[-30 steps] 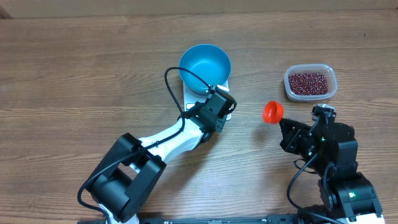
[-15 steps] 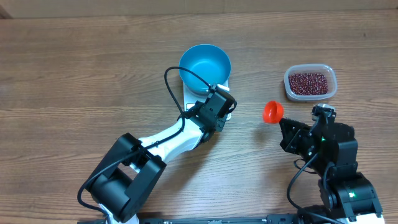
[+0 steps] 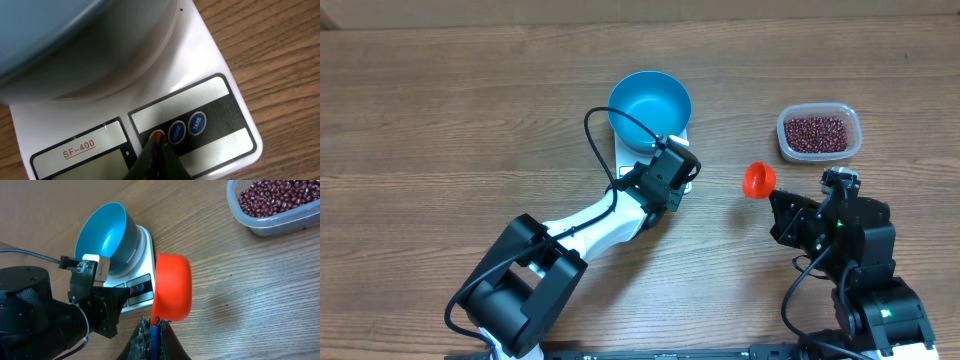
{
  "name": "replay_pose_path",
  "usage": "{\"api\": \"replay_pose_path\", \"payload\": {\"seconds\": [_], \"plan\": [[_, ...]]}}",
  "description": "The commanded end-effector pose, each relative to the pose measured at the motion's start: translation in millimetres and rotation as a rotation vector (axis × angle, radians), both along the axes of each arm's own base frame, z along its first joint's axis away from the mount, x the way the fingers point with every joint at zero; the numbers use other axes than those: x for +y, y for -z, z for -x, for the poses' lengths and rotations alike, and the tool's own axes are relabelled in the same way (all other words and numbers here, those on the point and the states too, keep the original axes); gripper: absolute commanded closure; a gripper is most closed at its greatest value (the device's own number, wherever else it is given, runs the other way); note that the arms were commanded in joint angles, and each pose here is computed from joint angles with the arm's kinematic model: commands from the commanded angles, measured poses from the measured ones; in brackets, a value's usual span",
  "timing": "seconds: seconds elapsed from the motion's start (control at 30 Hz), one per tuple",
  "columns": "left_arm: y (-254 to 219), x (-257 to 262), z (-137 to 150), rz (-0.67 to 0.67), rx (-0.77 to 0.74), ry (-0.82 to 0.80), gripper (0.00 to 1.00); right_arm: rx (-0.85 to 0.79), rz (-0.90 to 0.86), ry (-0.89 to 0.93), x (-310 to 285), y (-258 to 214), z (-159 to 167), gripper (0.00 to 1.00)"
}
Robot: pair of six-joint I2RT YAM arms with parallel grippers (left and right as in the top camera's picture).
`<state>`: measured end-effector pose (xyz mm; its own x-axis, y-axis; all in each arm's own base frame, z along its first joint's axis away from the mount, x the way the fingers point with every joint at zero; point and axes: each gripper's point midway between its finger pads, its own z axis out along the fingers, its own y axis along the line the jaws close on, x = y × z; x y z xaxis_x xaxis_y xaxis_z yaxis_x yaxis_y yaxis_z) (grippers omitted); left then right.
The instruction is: Scoop item into bowl and weigh 150g on scale
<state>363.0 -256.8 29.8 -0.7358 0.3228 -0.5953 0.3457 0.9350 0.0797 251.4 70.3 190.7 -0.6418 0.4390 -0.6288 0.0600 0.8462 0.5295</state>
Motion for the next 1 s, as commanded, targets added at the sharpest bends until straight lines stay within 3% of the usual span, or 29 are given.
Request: {"api": "replay_pose_path", "payload": {"seconds": [0.0, 0.97], "plan": [[9.7, 4.4, -0.2, -0.014, 0.013, -0.020, 0.95, -0.048, 0.005, 0.006, -1.2, -16.5, -3.0, 0.96], [14.7, 3.0, -1.9, -0.013, 0.011, -0.020, 0.92, -0.048, 0.005, 0.006, -1.2, -16.5, -3.0, 0.96]]}}
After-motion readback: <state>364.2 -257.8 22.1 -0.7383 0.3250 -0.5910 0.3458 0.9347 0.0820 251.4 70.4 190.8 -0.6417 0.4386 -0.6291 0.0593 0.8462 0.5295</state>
